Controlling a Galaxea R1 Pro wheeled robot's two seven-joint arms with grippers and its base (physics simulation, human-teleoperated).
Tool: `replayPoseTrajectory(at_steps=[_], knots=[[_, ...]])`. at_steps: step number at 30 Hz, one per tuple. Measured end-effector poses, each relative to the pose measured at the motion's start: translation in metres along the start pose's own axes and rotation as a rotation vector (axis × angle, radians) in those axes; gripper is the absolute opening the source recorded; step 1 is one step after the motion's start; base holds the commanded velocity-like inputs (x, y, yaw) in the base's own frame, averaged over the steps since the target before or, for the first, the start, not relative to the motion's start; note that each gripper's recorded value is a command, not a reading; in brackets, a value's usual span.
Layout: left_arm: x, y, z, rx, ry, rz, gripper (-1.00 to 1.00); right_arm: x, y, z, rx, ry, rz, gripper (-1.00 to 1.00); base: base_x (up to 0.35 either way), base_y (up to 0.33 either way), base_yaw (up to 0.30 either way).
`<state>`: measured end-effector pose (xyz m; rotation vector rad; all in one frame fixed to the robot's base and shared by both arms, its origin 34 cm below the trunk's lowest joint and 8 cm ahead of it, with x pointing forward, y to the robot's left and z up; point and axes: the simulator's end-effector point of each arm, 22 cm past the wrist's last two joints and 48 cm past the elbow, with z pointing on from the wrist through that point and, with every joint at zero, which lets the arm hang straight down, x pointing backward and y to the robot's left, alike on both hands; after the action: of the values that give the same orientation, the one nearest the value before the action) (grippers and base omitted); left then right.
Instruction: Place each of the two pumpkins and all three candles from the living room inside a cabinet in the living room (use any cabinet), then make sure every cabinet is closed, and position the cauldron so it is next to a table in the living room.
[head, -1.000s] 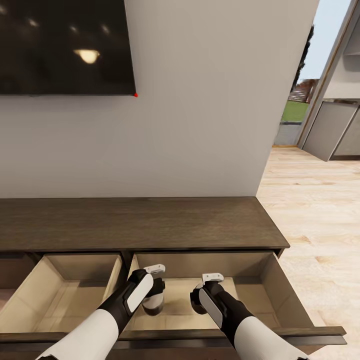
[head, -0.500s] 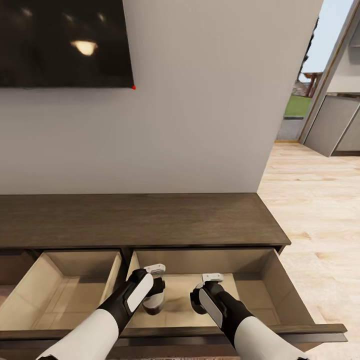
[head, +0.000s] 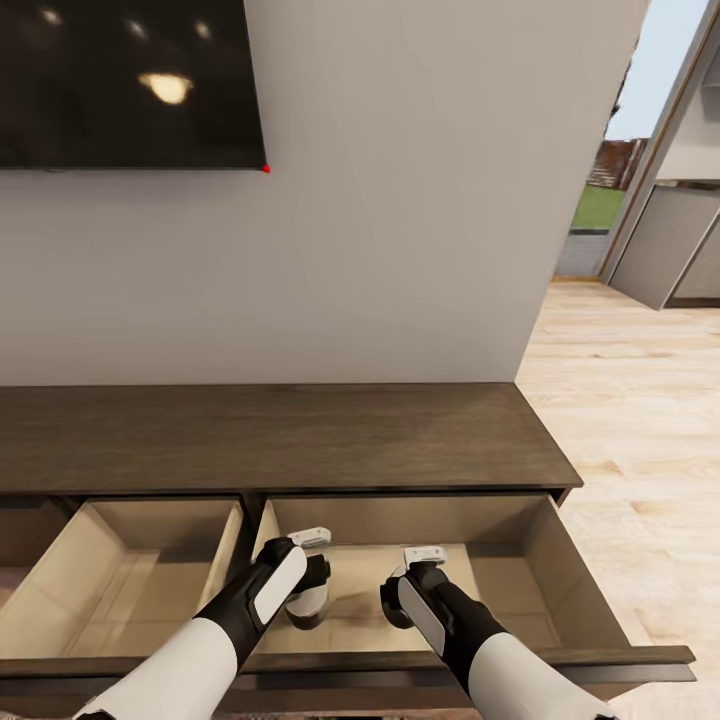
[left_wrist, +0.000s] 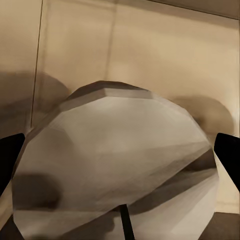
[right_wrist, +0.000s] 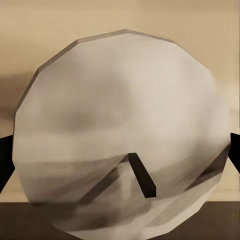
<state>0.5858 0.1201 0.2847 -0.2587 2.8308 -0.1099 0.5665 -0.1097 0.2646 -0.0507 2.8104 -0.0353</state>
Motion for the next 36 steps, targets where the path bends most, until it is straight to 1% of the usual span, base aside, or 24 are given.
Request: replayPoseTrajectory(at_steps=[5, 17, 18, 27, 28, 36], knots=[[0.0075, 0.0019, 0.009, -0.004, 0.02, -0.001, -1.0, 0.0079, 0.0005, 0.0082, -0.001, 0.02, 0.0, -1.0, 0.0, 0.0, 0.0], [0.0071, 0.0017, 0.0088, -0.004, 0.019, -0.001, -1.0, 0.0078, 0.0005, 0.0081, -0.001, 0.019, -0.002, -1.0, 0.0, 0.0, 0.0], [0.0071, 0.0016, 0.0088, -0.004, 0.019, 0.0, -1.0, 0.0078, 0.0005, 0.0081, -0.001, 0.019, -0.002, 1.0, 0.0, 0.0, 0.0], [0.007, 0.0017, 0.0087, -0.004, 0.019, -0.001, -1.0, 0.0072, 0.001, 0.008, -0.003, 0.019, -0.002, 1.0, 0.0, 0.0, 0.0], [0.0071, 0.0017, 0.0088, -0.004, 0.019, -0.001, 1.0, 0.0074, 0.0009, 0.008, -0.003, 0.019, -0.002, 1.0, 0.0, 0.0, 0.0], [0.0071, 0.0015, 0.0087, -0.005, 0.018, 0.005, 1.0, 0.0077, 0.0011, 0.0081, -0.003, 0.019, -0.002, 1.0, 0.0, 0.0, 0.0]])
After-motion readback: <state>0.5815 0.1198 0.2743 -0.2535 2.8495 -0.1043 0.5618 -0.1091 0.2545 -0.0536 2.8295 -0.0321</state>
